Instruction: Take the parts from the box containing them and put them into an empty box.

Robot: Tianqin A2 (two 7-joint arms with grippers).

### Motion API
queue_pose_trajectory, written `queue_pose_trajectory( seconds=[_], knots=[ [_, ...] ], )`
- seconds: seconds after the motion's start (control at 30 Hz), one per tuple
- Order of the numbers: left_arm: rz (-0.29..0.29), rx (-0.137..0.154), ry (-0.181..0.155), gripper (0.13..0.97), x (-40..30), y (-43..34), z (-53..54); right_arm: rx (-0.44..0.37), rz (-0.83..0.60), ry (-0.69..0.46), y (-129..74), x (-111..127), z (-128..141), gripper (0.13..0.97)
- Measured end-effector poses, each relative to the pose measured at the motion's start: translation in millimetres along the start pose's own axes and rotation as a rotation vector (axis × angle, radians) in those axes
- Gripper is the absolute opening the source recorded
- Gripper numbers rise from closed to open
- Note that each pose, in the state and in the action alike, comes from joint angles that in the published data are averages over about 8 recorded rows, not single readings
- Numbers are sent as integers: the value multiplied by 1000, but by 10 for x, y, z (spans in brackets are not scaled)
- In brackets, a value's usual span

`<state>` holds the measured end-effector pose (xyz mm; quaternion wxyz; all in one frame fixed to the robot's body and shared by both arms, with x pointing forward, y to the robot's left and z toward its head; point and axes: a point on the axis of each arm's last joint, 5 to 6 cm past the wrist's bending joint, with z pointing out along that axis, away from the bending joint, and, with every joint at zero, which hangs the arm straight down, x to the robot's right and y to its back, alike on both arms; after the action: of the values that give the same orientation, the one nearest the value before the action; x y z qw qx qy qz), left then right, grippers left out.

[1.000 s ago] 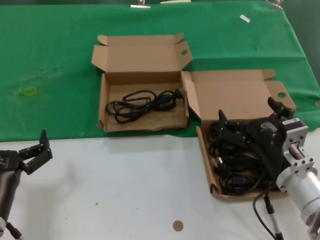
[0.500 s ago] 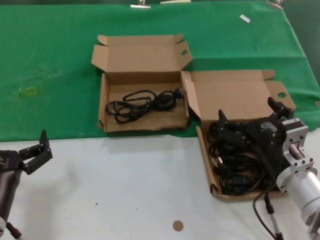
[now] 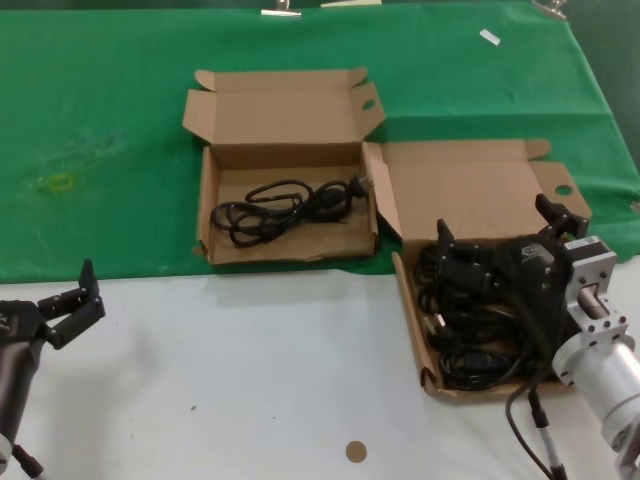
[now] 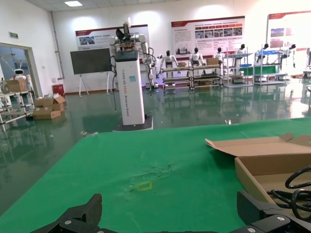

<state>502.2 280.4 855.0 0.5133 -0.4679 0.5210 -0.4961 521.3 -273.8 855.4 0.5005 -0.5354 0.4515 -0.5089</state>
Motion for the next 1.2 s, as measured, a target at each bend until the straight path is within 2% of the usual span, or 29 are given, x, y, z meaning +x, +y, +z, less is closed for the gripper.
queue_pose_trajectory(
  seconds=[1.2],
  knots=[
    [0, 0, 0, 965, 0, 0, 0, 0, 0, 0, 0, 0, 0, 966]
  ],
)
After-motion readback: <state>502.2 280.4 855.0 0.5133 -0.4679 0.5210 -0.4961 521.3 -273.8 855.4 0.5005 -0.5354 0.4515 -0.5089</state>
